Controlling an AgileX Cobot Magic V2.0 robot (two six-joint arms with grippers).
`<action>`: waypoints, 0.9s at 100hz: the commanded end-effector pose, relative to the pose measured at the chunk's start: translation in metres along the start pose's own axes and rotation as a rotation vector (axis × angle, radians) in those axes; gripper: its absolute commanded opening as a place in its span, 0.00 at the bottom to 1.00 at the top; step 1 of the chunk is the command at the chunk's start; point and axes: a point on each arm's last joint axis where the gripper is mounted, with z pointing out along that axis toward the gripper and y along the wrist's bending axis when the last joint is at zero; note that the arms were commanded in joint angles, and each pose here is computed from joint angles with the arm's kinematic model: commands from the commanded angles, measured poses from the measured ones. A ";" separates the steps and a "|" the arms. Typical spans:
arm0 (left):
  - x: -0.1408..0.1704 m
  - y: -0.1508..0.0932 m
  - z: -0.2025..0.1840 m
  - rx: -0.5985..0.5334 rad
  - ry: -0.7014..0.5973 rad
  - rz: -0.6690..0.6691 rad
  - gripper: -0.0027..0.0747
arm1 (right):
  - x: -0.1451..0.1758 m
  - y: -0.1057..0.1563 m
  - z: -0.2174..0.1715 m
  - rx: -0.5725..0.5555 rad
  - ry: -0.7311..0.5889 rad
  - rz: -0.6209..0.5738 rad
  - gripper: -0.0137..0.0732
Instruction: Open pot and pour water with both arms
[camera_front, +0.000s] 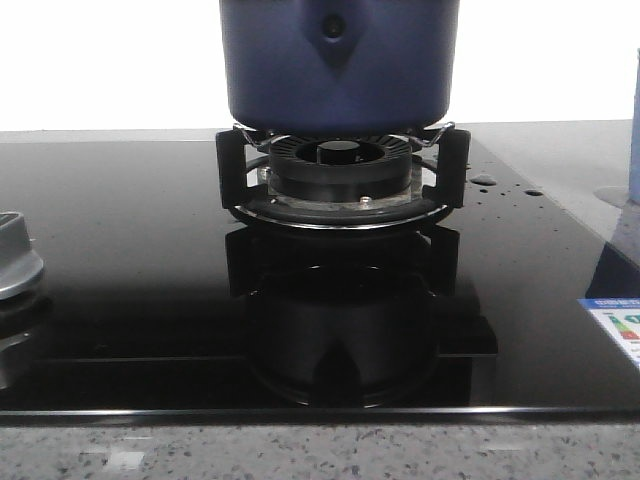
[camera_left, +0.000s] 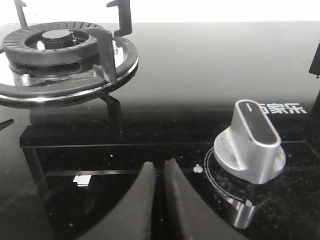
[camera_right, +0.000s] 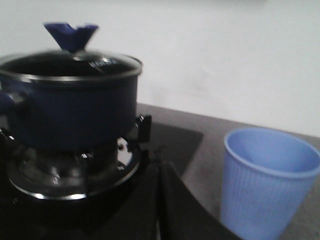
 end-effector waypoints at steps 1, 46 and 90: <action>0.009 0.000 0.003 0.002 -0.030 -0.006 0.02 | 0.004 -0.003 -0.005 0.050 -0.020 -0.052 0.08; 0.009 0.000 0.003 0.002 -0.030 -0.006 0.02 | 0.071 -0.012 -0.052 0.334 0.102 0.003 0.08; 0.009 0.000 0.003 0.002 -0.030 -0.006 0.02 | 0.086 -0.015 -0.056 0.383 0.277 0.033 0.08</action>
